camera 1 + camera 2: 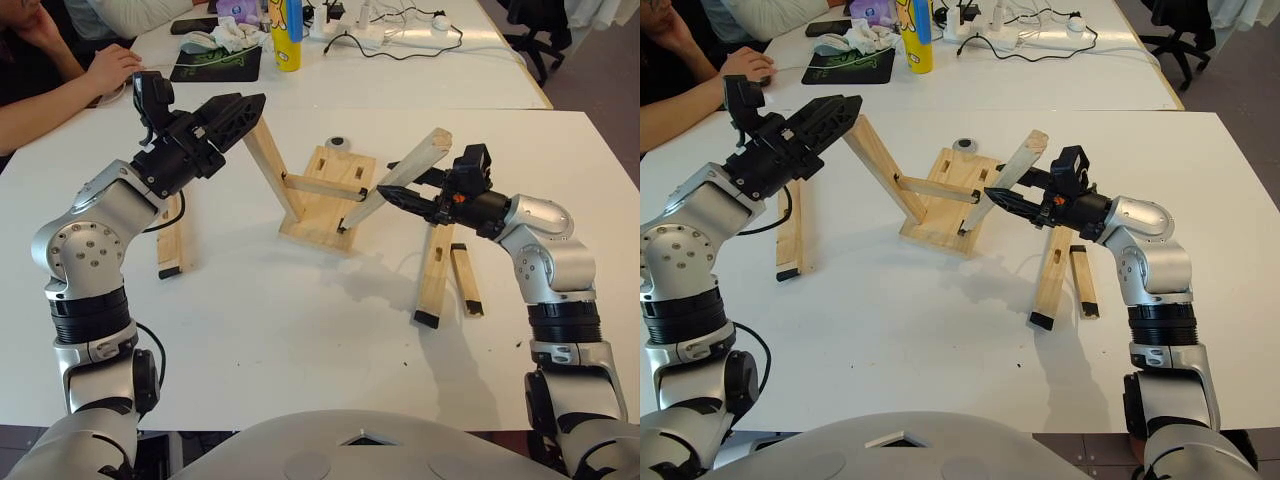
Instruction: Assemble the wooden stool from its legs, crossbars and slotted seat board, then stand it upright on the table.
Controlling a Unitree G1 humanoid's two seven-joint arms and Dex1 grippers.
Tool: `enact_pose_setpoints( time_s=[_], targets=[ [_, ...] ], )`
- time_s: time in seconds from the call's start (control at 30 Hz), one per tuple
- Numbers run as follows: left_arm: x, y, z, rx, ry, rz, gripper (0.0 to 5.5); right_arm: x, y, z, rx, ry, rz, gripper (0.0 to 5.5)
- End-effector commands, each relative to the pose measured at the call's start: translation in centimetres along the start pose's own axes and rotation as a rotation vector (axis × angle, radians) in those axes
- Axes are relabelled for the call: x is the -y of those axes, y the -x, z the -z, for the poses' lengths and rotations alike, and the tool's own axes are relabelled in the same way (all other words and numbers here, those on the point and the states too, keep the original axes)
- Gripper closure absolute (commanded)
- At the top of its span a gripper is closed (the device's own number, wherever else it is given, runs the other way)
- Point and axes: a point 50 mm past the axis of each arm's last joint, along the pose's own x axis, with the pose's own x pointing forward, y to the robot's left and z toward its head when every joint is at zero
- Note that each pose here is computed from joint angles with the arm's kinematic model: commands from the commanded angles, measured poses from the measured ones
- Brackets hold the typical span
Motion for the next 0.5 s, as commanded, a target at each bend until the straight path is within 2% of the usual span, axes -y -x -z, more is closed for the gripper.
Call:
enact_pose_setpoints(
  time_s=[0.03,0.27,0.5],
  targets=[
    [-0.2,-0.2,-0.1,-0.028,-0.015,-0.008,2.31,-0.5,0.0,2.3,-0.1,-0.043,-0.019,3.44],
    [-0.6,0.0,0.3,-0.038,-0.016,-0.036,2.31,-0.8,1.1,2.2,-0.2,-0.036,-0.111,3.45],
    [-0.6,0.3,0.6,-0.025,-0.014,-0.058,2.31,-0.7,0.0,1.3,-0.238,-0.006,-0.115,3.45]
  ],
)
